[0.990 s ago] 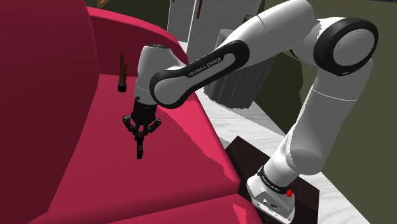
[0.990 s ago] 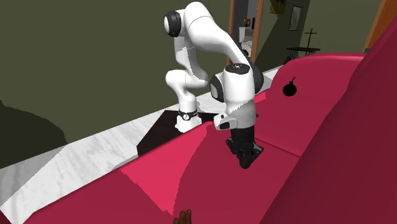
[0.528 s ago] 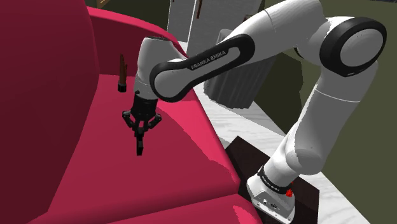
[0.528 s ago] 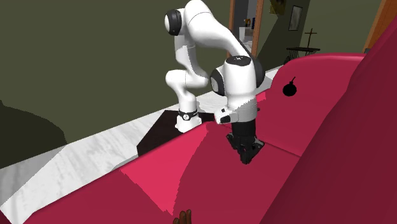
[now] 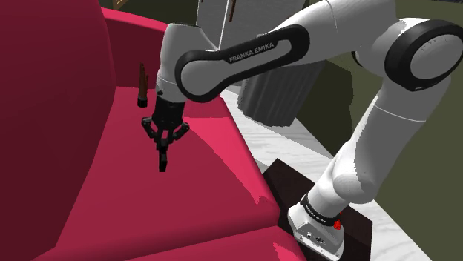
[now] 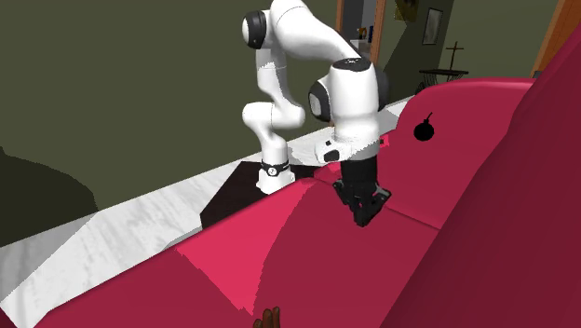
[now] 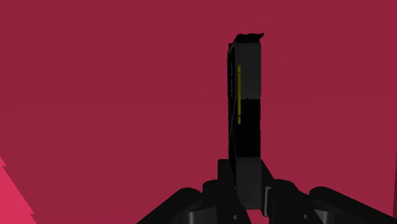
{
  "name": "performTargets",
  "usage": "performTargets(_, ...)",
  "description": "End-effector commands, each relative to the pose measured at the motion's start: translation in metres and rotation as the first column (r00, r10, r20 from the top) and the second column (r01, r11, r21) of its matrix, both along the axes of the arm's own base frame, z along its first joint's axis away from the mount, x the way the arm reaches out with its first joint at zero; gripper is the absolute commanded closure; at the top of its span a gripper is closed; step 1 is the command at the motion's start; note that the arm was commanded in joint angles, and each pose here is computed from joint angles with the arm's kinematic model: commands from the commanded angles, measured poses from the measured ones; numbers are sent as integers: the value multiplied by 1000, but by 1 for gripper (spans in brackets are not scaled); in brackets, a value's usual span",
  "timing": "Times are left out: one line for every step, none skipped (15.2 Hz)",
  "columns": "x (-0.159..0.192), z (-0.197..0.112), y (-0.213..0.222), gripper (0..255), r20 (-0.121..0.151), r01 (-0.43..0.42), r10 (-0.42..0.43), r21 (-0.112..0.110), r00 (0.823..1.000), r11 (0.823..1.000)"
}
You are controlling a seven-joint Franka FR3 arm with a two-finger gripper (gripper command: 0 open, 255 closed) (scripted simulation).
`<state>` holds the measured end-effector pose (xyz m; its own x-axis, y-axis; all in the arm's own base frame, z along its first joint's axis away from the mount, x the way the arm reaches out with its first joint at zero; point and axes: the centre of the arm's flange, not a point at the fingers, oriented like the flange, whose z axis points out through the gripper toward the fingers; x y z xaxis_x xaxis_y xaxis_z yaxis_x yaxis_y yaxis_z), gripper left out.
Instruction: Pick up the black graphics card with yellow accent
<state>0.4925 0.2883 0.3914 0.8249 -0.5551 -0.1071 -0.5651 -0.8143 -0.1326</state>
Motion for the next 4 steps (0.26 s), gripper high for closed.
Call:
performTargets(-1, 11, -1, 255, 0, 0, 0, 0, 1000, 1000)
performTargets(-1, 16, -1, 255, 0, 0, 0, 0, 1000, 1000)
performTargets(-1, 17, -1, 255, 0, 0, 0, 0, 1000, 1000)
performTargets(-1, 17, -1, 255, 0, 0, 0, 0, 1000, 1000)
